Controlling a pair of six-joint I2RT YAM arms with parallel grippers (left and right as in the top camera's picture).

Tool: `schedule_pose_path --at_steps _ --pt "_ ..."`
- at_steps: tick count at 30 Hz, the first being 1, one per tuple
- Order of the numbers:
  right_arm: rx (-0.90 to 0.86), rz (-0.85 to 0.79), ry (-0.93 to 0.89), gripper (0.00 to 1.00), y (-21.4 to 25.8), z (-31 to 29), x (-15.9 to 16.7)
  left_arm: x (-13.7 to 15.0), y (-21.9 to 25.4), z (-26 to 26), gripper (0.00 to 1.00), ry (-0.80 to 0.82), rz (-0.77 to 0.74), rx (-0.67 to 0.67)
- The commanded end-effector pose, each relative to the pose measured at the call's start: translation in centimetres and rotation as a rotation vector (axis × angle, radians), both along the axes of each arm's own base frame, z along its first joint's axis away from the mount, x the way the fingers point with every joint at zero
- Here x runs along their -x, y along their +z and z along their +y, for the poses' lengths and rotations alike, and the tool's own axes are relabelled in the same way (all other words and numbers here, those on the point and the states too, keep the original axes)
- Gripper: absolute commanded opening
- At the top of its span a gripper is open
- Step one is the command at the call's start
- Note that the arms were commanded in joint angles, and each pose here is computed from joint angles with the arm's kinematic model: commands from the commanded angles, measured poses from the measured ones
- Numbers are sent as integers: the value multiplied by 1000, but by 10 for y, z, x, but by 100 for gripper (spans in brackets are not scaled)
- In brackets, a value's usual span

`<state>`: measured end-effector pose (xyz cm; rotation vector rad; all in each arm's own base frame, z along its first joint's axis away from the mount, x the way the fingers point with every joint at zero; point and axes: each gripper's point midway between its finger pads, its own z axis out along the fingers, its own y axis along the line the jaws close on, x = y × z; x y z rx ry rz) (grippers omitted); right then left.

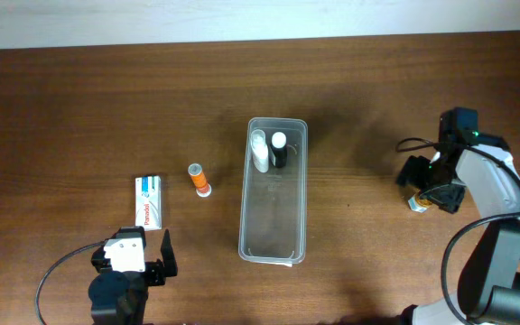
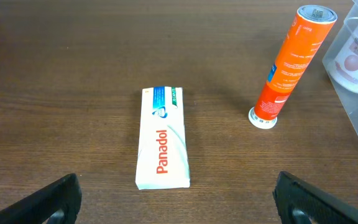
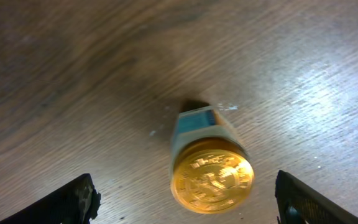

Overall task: Pack container
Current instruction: 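Reach the right gripper to the gold-lidded jar and grasp it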

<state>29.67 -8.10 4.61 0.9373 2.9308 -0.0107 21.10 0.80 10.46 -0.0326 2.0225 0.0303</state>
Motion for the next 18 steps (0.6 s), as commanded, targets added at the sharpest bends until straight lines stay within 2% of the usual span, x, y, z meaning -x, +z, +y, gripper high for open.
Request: schedule_pose_path --at_steps 1,10,16,18 --pt "1 9 -27 82 -5 -9 4 0 0 -1 99 -11 -4 -10" --pt "-6 -16 -24 75 -8 -8 -3 0 0 -1 99 -11 -4 -10" --pt "-27 14 -24 72 -20 -5 -2 0 0 -1 99 -11 -4 -10" --pt "-35 26 -24 69 -24 -4 -1 0 0 -1 99 -11 -4 -10"
